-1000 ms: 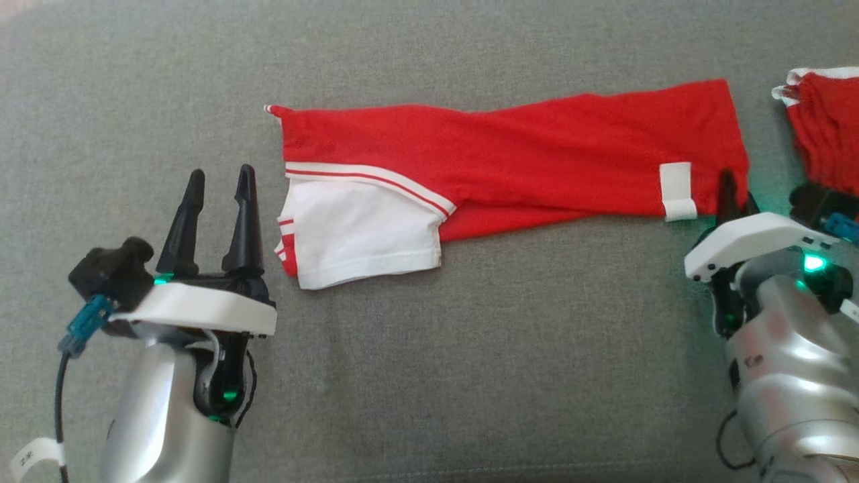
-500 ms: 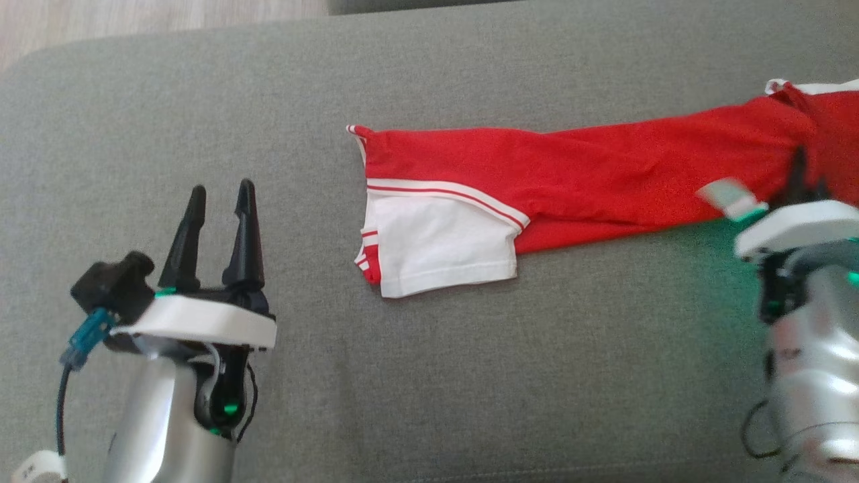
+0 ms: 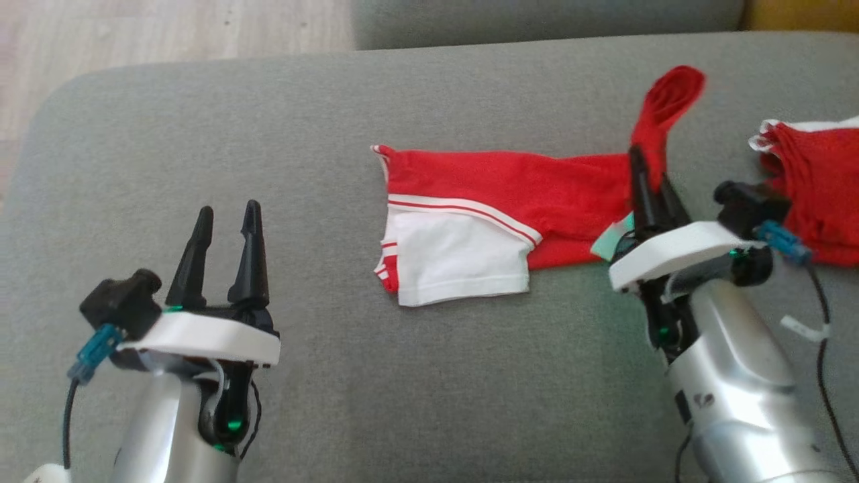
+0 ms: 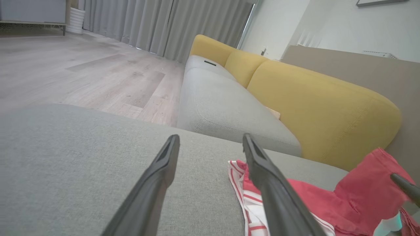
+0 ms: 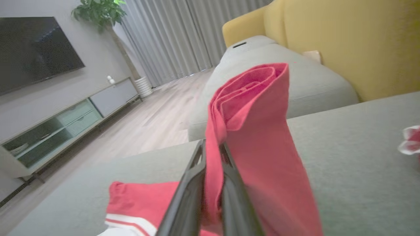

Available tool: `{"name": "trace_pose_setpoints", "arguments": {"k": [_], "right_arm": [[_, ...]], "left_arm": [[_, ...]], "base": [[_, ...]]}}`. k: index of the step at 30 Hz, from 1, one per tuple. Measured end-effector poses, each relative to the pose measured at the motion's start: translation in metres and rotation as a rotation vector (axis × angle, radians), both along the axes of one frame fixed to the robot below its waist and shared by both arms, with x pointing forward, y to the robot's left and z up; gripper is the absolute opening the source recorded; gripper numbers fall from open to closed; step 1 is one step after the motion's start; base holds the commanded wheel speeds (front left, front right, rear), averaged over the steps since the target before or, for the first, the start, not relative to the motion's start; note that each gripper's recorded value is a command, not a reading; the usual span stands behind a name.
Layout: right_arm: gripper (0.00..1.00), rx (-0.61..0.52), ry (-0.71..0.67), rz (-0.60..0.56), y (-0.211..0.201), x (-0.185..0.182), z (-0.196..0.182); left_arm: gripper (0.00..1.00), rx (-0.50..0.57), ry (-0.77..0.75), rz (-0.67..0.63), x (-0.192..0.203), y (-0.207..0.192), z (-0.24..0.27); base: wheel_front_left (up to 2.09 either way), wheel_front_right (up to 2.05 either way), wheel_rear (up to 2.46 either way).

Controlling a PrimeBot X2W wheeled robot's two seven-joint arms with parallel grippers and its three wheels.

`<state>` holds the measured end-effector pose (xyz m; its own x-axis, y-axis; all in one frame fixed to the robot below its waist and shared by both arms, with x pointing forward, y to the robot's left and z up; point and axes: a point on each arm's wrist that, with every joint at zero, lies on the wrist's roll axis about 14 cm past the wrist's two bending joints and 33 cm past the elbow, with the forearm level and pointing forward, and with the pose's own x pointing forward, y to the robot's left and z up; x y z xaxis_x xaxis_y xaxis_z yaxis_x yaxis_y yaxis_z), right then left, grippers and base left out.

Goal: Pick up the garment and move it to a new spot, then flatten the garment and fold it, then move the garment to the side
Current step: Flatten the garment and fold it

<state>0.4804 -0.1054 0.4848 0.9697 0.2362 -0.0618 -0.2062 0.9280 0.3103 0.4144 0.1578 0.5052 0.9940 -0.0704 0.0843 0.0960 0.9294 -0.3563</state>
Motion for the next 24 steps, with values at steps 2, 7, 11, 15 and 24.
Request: {"name": "trace_pose_setpoints", "arguments": {"k": [2,7,11,15,24], "right_arm": [[0.0,0.009,-0.002,0.046,0.016,-0.004,0.002],[0.0,0.018,0.004,0.19,0.064,-0.018,0.003],[0.0,0.026,0.018,0.277,0.093,-0.026,0.002],[0.0,0.021,0.044,0.36,0.119,-0.037,-0.004],[0.0,0.02,0.149,0.466,0.153,-0.05,-0.033]], "left_arm": [[1.0,0.001,-0.003,0.014,-0.004,0.005,0.002],[1.0,-0.011,0.018,0.06,-0.023,0.02,-0.004],[1.0,-0.015,0.013,0.083,-0.03,0.028,-0.002],[1.0,-0.02,0.012,0.112,-0.036,0.038,-0.001],[1.0,-0.018,0.032,0.159,-0.045,0.053,-0.007]], "base": [[0.0,0.0,0.0],[0.0,0.0,0.0],[0.0,0.0,0.0],[0.0,0.0,0.0],[0.0,0.0,0.0]]}}
